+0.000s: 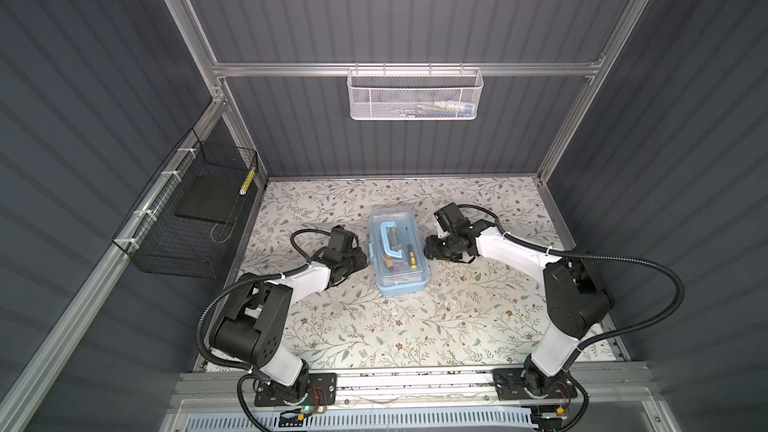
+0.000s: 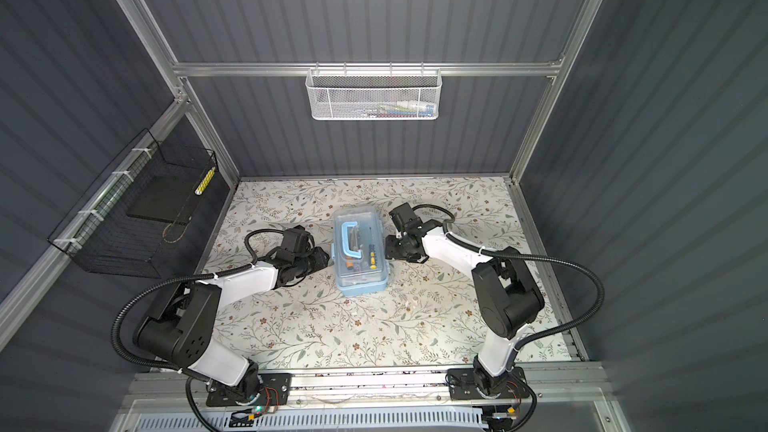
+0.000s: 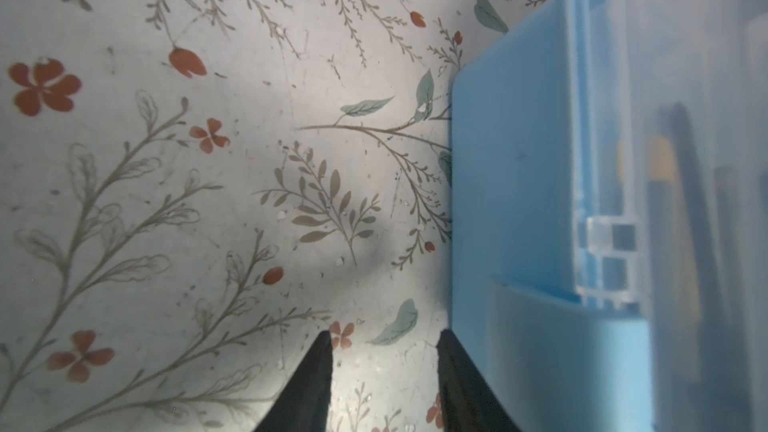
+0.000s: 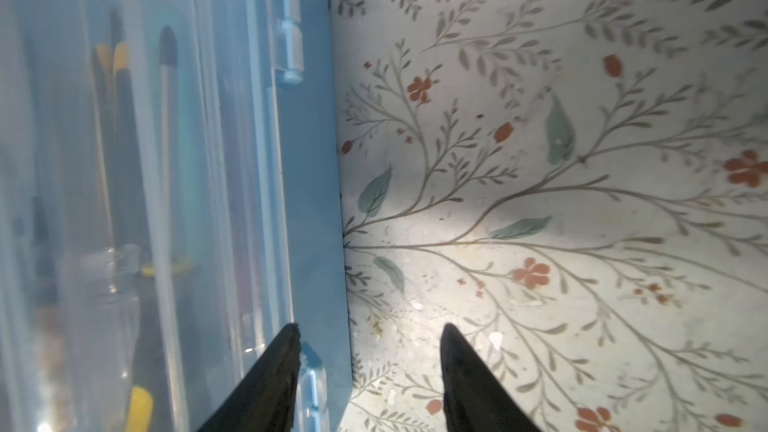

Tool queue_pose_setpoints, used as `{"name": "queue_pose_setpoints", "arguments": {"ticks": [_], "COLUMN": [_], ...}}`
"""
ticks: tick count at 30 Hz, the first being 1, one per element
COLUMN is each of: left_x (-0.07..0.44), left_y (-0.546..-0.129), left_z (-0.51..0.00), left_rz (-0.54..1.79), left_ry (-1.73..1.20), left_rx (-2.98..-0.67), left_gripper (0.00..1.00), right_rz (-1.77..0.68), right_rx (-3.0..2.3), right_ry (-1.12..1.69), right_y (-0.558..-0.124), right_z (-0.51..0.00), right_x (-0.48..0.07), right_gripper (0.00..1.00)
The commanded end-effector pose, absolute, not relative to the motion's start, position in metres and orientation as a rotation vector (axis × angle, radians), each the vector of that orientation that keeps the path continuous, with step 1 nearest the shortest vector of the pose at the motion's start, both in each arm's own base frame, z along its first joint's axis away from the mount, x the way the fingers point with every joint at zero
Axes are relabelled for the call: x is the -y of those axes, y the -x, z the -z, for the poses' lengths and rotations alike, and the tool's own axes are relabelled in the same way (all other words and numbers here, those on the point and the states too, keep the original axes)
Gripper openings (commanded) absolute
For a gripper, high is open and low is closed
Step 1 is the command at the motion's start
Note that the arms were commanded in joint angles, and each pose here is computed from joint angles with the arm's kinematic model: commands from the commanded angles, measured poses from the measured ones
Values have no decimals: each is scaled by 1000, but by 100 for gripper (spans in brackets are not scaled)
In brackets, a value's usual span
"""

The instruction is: Pack the tool kit

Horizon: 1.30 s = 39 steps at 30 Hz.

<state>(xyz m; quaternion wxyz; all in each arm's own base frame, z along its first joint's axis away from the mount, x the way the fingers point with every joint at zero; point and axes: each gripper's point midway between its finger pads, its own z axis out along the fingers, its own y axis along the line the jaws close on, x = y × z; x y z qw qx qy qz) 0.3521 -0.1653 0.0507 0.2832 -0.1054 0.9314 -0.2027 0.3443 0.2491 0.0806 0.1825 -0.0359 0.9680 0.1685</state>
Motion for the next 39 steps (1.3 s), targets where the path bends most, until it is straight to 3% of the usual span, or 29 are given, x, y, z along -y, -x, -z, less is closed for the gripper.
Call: {"name": "queue_pose_setpoints", "arguments": {"ticks": [1,9,16,28,39], "left_x": [169,137,121,159,190], "left_y": [-357,-367,-384,-413,-416], "left_z": [-62,-68,-72,-67,-69], "left_rz": [556,286,217,477,553], "left_ry": [234,226,222,188,124], "left_rx": [-2475,-2492,-2520,-2485,-2478], "left_gripper": [43,42,40,38,37], "right_rz": [-478,-410,-414,-557,-631], "right_rx": [-2757,-2748,-2728,-2724,-2706], "right_ry": [114,68,56,157,260], "right_y": [-332,-352,-372,-394,-392], "right_z": [-72,-71,-81,-88,-91], "right_x": [-261,-244,-239,-272,-300], "right_gripper": [56,56,56,55,53]}}
